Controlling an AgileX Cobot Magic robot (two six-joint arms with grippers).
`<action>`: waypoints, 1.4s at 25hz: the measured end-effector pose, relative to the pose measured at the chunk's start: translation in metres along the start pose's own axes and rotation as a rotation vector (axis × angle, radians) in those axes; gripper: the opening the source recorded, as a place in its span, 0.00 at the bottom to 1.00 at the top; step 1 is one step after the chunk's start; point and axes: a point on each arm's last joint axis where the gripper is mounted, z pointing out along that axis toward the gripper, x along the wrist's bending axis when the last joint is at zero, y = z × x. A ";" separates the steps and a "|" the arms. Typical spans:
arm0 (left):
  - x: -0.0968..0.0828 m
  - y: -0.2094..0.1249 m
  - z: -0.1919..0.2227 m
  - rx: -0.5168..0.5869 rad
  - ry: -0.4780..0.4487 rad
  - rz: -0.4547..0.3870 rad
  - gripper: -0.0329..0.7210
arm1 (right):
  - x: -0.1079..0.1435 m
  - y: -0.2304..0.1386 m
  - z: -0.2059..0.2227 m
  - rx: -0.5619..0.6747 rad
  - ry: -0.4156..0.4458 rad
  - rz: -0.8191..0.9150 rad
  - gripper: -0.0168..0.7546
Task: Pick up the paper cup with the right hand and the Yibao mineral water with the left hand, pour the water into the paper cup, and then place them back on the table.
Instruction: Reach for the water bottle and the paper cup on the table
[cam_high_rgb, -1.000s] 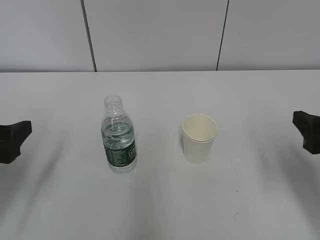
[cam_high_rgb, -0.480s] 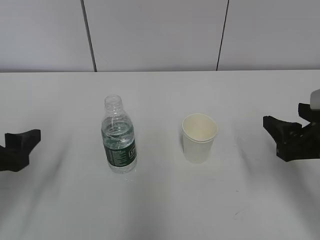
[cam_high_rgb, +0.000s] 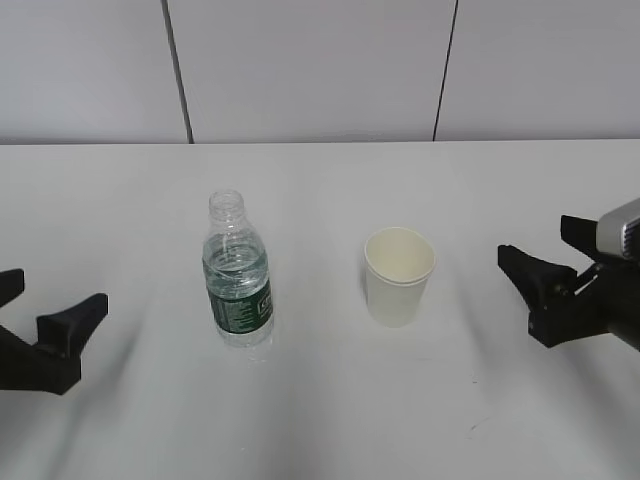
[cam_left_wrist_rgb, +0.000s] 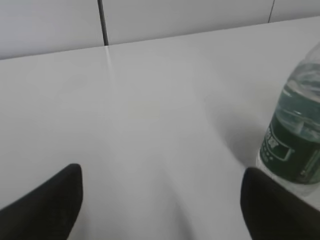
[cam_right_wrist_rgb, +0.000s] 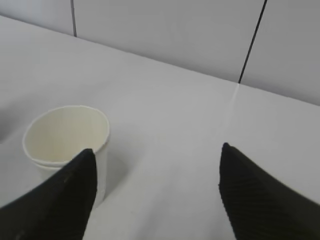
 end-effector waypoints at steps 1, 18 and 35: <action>-0.001 -0.006 0.001 0.025 -0.009 -0.001 0.82 | 0.002 -0.004 -0.003 -0.016 0.004 0.007 0.79; -0.018 -0.047 0.009 0.230 -0.204 0.030 0.82 | 0.027 -0.058 -0.016 0.169 0.165 0.030 0.79; -0.020 -0.034 0.031 0.151 -0.258 0.042 0.74 | 0.031 -0.072 0.009 0.202 0.251 0.018 0.79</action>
